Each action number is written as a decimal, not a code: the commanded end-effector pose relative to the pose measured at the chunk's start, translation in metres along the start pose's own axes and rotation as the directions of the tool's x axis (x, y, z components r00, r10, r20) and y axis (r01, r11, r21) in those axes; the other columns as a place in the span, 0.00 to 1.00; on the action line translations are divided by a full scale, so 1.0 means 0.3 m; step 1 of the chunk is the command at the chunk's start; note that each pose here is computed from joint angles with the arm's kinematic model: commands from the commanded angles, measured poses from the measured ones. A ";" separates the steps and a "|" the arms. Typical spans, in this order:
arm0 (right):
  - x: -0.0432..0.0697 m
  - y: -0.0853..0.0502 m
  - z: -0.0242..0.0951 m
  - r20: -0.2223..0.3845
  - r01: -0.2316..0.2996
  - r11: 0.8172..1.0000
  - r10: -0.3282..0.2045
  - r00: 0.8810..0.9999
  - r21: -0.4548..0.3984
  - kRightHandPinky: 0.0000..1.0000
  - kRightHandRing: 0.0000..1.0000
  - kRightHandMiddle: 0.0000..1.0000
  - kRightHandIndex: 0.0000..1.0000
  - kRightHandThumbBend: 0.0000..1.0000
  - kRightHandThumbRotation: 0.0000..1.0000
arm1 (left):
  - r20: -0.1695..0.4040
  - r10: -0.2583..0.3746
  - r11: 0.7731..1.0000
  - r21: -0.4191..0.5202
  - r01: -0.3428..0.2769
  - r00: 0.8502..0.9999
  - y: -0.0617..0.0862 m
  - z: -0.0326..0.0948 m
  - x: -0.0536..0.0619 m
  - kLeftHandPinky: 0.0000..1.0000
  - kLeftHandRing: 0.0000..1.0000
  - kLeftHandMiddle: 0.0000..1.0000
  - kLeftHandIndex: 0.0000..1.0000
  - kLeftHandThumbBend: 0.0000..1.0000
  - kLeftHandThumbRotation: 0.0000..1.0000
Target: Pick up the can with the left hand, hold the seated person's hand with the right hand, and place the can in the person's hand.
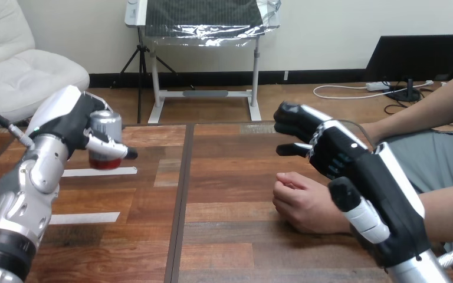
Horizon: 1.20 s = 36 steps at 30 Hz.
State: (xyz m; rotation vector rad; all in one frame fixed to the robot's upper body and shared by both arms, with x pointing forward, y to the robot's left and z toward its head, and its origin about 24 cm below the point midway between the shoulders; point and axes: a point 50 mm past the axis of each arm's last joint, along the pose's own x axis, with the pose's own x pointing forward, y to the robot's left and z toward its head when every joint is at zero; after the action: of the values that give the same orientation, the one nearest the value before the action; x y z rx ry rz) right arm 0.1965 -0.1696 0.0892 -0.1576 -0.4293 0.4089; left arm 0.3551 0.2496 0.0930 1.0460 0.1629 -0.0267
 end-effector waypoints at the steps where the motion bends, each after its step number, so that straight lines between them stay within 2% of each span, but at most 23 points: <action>1: 0.052 -0.049 0.020 0.061 0.008 0.995 -0.002 0.998 -0.098 0.81 0.89 0.89 0.86 0.98 0.91 | 0.089 0.092 0.995 -0.050 -0.087 0.992 0.075 0.075 -0.007 0.36 0.40 0.45 0.44 0.78 0.00; 10: 0.068 -0.085 0.003 0.019 -0.009 0.979 0.013 1.000 -0.202 0.81 0.88 0.89 0.86 0.97 0.92 | 0.113 0.109 0.991 -0.088 -0.099 0.988 0.085 0.092 -0.027 0.36 0.39 0.44 0.44 0.79 0.00; 21: 0.093 -0.140 -0.012 -0.024 -0.045 0.959 0.040 0.999 -0.280 0.84 0.90 0.91 0.89 0.94 0.85 | 0.149 0.135 0.986 -0.119 -0.117 0.980 0.091 0.113 -0.052 0.35 0.38 0.43 0.44 0.78 0.00; 36: 0.130 -0.220 -0.015 -0.115 -0.117 0.892 0.074 0.991 -0.436 0.90 0.96 0.96 0.93 0.90 0.80 | 0.195 0.167 0.977 -0.164 -0.136 0.967 0.095 0.136 -0.083 0.34 0.37 0.42 0.42 0.77 0.00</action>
State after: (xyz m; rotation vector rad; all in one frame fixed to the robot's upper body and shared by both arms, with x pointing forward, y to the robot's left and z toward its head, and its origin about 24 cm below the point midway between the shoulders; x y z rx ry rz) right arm 0.2380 -0.2059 0.0917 -0.5697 -0.3467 0.4279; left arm 0.3360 0.2351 0.1108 0.9237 0.0314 -0.0162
